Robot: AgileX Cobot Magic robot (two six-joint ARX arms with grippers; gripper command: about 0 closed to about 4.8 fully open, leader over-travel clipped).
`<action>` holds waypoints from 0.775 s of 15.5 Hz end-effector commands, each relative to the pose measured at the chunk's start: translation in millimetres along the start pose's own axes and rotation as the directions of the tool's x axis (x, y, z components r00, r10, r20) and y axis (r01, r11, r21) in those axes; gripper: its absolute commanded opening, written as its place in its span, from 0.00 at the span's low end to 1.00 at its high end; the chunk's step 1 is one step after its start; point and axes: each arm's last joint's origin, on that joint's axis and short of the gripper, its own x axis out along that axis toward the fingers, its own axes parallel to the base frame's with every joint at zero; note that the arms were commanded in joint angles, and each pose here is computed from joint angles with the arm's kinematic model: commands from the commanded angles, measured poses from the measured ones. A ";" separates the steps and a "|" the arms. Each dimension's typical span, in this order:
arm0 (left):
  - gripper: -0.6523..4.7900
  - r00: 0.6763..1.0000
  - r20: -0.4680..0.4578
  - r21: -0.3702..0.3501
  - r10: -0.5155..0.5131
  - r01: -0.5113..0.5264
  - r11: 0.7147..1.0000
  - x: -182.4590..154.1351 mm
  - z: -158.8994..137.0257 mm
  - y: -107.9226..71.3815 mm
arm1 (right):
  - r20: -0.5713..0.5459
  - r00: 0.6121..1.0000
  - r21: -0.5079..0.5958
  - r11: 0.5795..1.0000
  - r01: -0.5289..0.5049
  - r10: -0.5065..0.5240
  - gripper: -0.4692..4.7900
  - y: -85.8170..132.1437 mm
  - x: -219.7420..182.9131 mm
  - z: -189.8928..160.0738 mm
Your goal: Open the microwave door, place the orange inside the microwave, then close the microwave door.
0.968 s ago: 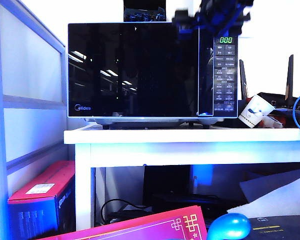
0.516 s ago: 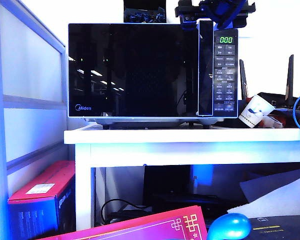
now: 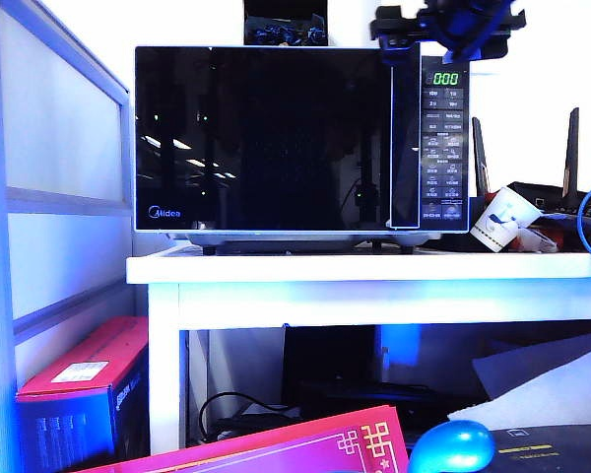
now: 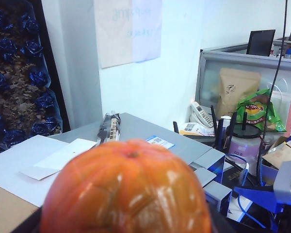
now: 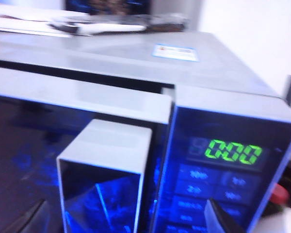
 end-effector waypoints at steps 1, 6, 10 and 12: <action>0.46 1.000 0.018 0.010 -0.005 0.005 1.000 -2.3 4.5 -1.4 | 0.057 0.992 0.000 0.994 -0.112 0.112 0.89 -5.4 -6.7 13.5; 0.46 1.000 0.016 0.016 0.007 -0.007 1.000 0.1 2.4 0.3 | 0.100 0.995 -0.014 1.000 -0.004 0.005 0.77 -16.1 -17.0 28.5; 0.46 1.000 0.006 0.025 0.007 -0.007 1.000 5.9 -3.1 3.2 | 0.084 0.988 -0.007 0.991 0.134 -0.133 0.74 -33.1 -15.1 26.0; 0.46 1.000 0.006 0.025 0.007 -0.007 1.000 6.3 -3.5 3.3 | 0.071 0.985 -0.010 0.987 0.158 -0.157 0.72 -43.8 -11.1 20.8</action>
